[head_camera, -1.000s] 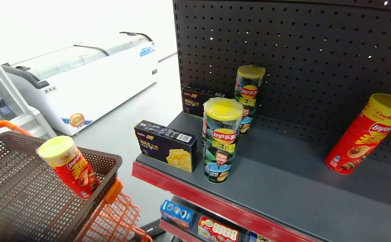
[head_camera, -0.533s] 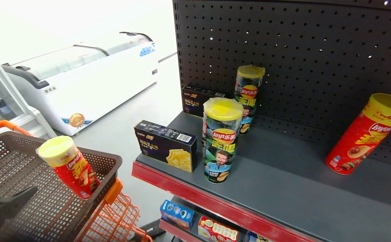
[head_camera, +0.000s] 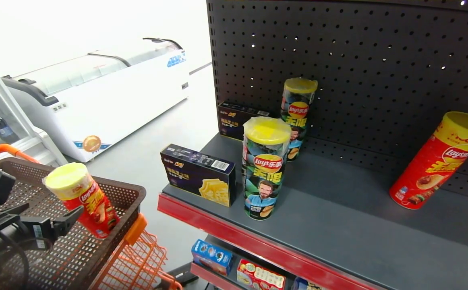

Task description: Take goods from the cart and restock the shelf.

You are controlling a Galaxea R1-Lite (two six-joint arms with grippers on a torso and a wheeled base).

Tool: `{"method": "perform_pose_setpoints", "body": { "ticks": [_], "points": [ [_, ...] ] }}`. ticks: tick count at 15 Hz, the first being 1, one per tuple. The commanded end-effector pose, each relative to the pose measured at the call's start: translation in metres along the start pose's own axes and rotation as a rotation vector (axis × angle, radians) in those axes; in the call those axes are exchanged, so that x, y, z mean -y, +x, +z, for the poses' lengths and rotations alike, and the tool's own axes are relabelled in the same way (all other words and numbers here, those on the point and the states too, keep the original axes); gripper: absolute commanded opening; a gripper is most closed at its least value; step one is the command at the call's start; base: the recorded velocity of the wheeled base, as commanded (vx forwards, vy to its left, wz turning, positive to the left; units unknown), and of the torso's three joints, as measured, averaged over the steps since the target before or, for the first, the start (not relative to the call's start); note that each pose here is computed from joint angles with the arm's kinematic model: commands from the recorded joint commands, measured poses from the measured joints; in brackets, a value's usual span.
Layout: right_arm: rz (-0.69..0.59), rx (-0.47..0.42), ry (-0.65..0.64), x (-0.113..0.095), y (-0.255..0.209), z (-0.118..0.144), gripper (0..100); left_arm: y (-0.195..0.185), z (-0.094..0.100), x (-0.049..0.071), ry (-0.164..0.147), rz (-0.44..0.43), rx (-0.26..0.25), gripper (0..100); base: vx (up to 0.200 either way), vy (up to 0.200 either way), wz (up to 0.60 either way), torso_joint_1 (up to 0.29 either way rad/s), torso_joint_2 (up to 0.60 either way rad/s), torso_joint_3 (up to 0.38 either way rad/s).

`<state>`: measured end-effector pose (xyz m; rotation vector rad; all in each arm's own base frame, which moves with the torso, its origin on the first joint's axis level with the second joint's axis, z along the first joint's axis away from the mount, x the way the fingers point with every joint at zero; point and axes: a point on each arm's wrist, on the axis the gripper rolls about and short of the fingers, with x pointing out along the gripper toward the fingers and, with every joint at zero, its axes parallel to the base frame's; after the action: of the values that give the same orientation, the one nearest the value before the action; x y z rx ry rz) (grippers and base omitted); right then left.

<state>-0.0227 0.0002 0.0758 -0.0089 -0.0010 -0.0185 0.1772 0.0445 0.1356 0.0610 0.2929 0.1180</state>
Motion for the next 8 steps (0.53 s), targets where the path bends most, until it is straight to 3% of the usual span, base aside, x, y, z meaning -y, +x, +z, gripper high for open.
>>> {"method": "perform_pose_setpoints", "body": {
  "ticks": [1,4,6,8],
  "points": [
    [0.000,-0.003,0.000,0.000,0.000,0.000,100,0.032,-0.024,0.000,-0.030,-0.016,-0.085,100,0.000,0.000,0.00,0.000,0.00,0.000],
    [0.000,-0.001,0.000,0.000,0.000,0.000,100,0.053,-0.029,-0.002,-0.044,-0.012,-0.064,100,0.000,0.000,0.00,0.000,0.00,0.000],
    [0.000,-0.001,0.000,0.000,0.000,0.000,100,0.071,-0.032,-0.004,-0.079,-0.009,-0.048,100,0.000,0.000,0.00,0.000,0.00,0.000],
    [0.000,-0.001,0.000,0.000,0.000,0.000,100,0.084,-0.031,-0.005,-0.082,-0.009,-0.023,100,0.000,0.000,0.00,0.000,0.00,0.000]
  ]
}}
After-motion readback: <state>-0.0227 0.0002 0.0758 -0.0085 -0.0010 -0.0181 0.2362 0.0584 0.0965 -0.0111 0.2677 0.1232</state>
